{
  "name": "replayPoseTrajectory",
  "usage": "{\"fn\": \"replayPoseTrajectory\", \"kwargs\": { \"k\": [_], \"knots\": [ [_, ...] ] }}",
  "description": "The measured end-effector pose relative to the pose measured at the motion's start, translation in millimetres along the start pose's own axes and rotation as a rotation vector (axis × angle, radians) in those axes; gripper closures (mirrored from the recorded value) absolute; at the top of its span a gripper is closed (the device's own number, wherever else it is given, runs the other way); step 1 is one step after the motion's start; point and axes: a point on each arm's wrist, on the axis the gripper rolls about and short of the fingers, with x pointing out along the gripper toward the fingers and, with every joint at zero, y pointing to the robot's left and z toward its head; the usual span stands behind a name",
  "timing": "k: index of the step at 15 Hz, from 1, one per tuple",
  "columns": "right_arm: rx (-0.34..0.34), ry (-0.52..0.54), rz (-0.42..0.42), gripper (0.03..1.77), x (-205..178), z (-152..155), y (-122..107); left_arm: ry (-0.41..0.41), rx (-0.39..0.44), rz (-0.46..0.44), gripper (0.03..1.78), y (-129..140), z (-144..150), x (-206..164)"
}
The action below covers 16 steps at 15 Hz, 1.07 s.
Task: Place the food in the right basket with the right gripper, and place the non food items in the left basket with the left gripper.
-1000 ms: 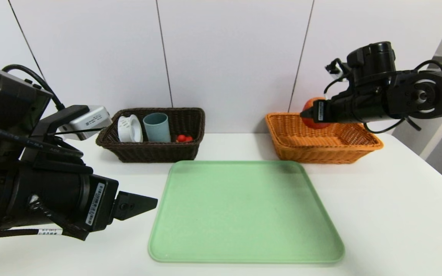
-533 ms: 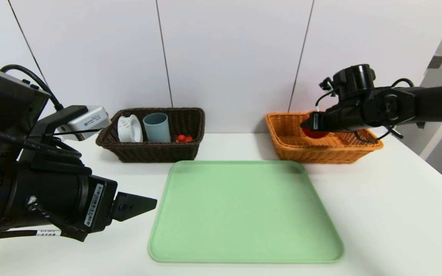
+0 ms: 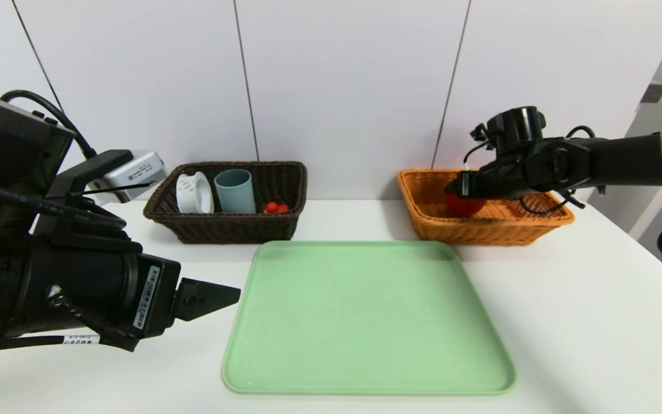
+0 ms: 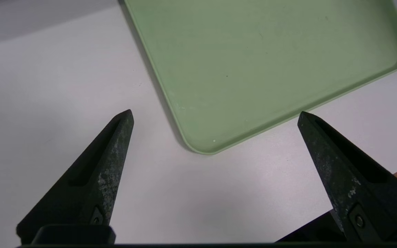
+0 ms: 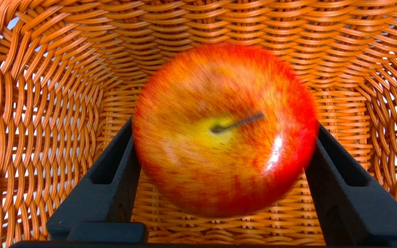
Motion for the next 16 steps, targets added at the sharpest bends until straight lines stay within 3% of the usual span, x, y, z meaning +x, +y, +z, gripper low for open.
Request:
{"fn": "replayPoseTrajectory", "kwargs": {
  "k": [8, 16],
  "knots": [
    [0.007, -0.004, -0.004, 0.20, -5, 2, -1, -0.004, -0.001, 0.001, 0.12, 0, 1, 0],
    [0.008, -0.104, 0.019, 0.13, -119, 26, -4, -0.020, -0.017, -0.001, 0.12, 1, -1, -7]
  ]
}}
